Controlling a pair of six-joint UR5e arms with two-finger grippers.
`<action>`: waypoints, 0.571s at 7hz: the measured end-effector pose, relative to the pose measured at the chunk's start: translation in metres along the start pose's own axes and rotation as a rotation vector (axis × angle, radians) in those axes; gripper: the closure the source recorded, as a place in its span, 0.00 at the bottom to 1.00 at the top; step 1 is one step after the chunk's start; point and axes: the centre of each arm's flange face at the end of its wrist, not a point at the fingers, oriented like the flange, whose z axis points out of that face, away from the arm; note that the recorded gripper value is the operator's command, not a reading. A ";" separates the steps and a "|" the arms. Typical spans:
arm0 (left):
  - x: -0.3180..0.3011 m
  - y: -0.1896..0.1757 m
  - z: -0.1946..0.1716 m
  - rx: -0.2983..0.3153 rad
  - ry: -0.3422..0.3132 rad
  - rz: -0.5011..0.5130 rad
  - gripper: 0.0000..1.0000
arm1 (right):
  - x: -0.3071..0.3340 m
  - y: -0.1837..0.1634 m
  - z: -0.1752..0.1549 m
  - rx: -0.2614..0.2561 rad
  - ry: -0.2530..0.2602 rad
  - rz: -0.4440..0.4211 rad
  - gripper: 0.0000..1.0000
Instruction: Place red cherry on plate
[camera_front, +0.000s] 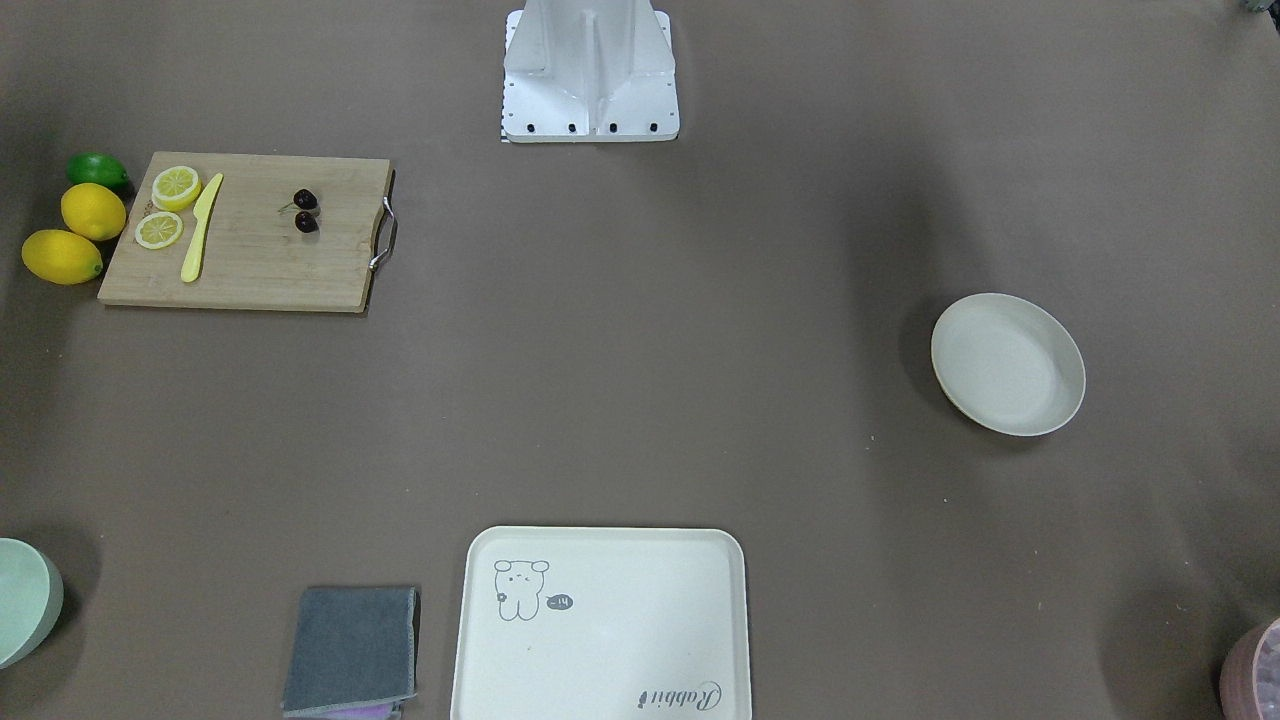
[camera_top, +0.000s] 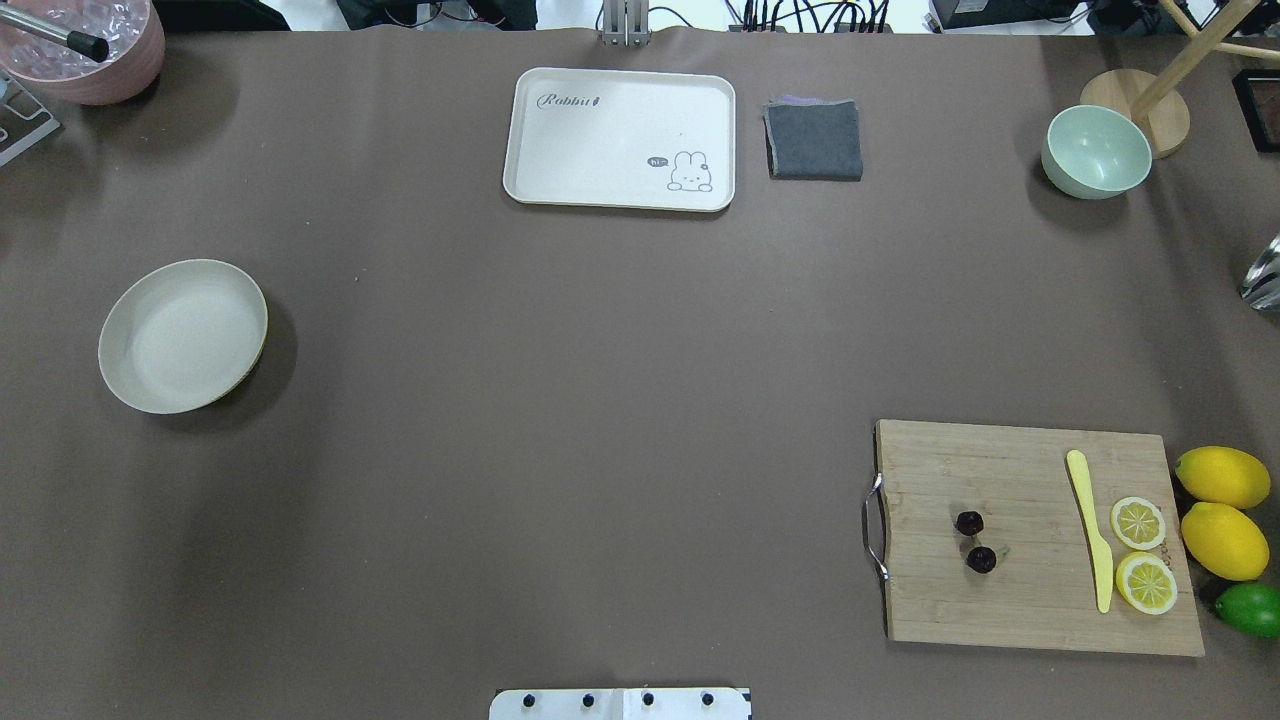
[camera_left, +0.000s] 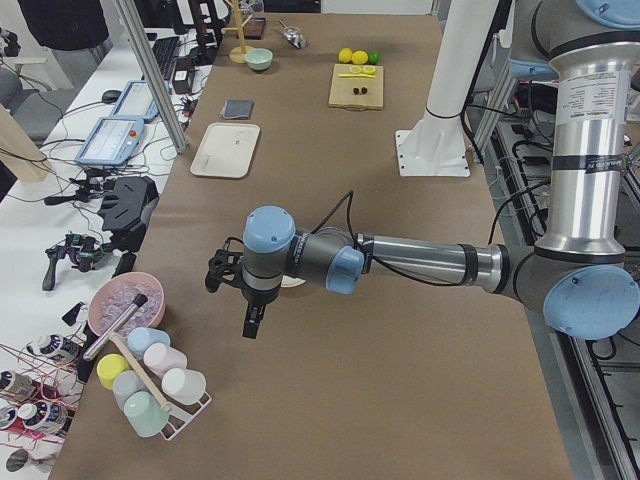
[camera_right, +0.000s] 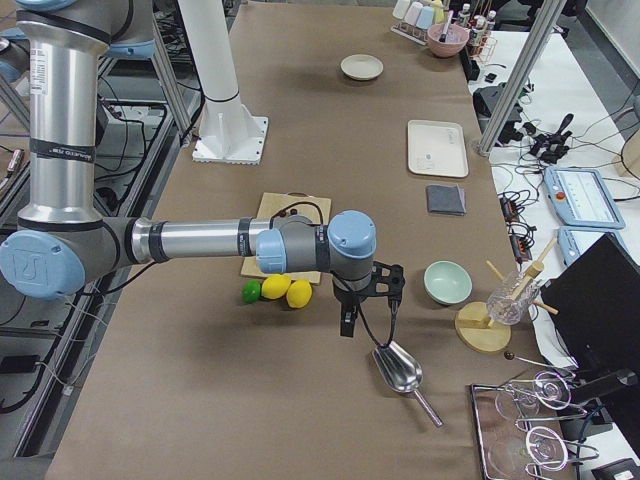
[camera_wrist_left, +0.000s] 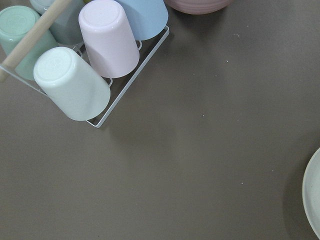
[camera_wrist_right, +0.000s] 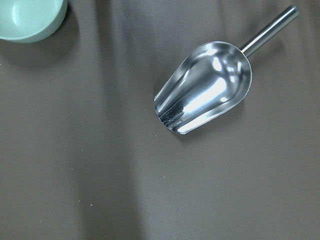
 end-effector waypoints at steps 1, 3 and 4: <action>0.000 0.000 0.000 -0.001 0.000 0.000 0.02 | 0.000 0.000 0.000 0.000 -0.001 0.000 0.00; -0.001 0.001 0.001 -0.003 -0.002 -0.002 0.02 | 0.000 0.001 0.000 -0.002 -0.003 0.000 0.00; -0.001 0.001 0.001 -0.004 -0.002 -0.002 0.02 | 0.000 0.002 0.001 -0.002 -0.004 0.001 0.00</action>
